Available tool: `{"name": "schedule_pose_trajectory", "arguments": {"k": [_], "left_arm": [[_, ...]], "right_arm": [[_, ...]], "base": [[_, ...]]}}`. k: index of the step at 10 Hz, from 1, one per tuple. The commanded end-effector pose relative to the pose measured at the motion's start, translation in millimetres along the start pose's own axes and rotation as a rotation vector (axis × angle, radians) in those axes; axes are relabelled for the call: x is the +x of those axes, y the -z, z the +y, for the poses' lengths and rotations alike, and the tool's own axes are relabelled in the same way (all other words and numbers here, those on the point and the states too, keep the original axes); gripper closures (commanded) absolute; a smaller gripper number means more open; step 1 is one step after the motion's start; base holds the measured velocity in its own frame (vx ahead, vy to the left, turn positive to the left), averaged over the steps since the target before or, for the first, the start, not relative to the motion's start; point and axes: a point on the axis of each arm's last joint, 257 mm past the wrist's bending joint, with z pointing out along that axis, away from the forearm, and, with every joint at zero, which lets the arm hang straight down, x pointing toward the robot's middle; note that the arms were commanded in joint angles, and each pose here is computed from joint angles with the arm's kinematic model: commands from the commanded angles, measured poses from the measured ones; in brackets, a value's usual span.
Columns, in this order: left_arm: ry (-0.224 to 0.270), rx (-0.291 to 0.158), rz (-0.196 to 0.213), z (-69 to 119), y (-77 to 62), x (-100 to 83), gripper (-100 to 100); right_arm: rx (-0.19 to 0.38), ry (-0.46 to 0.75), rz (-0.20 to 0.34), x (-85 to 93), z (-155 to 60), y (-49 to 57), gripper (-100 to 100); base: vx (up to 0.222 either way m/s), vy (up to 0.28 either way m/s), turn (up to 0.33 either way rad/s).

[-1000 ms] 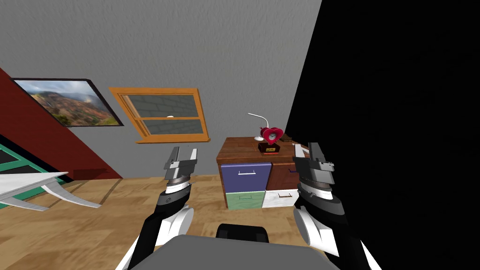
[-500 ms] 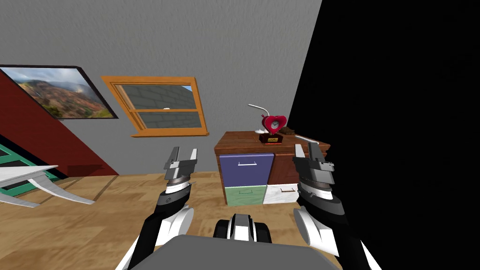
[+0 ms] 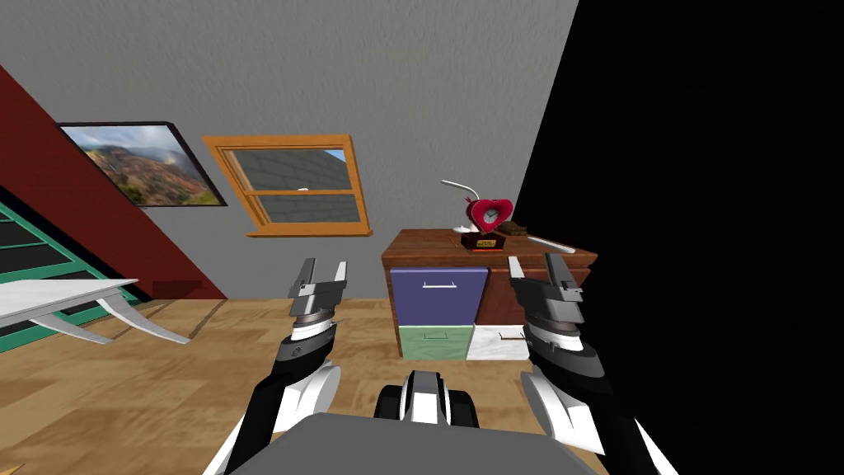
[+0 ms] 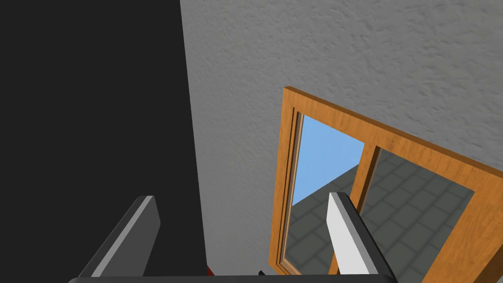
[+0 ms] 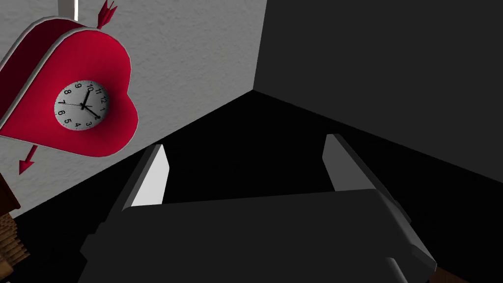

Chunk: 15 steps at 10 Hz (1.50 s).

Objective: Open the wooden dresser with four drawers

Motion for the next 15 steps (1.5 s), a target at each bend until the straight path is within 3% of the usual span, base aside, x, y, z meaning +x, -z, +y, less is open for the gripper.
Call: {"name": "schedule_pose_trajectory", "arguments": {"k": [1,7,15], "left_arm": [[0.000,0.000,0.000,0.0,0.0,0.0,0],[0.000,0.000,0.000,0.0,0.0,0.0,0],[0.000,0.000,0.000,0.0,0.0,0.0,0]], "right_arm": [[0.012,-0.089,0.003,-1.2,-4.3,3.1,-100],[0.035,-0.283,-0.021,-7.8,-14.3,10.0,-100],[0.057,-0.596,-0.091,-21.9,-29.7,22.2,-100]], "base": [[-0.007,0.011,0.084],[-0.007,0.012,0.083],[-0.008,0.014,0.093]]}}
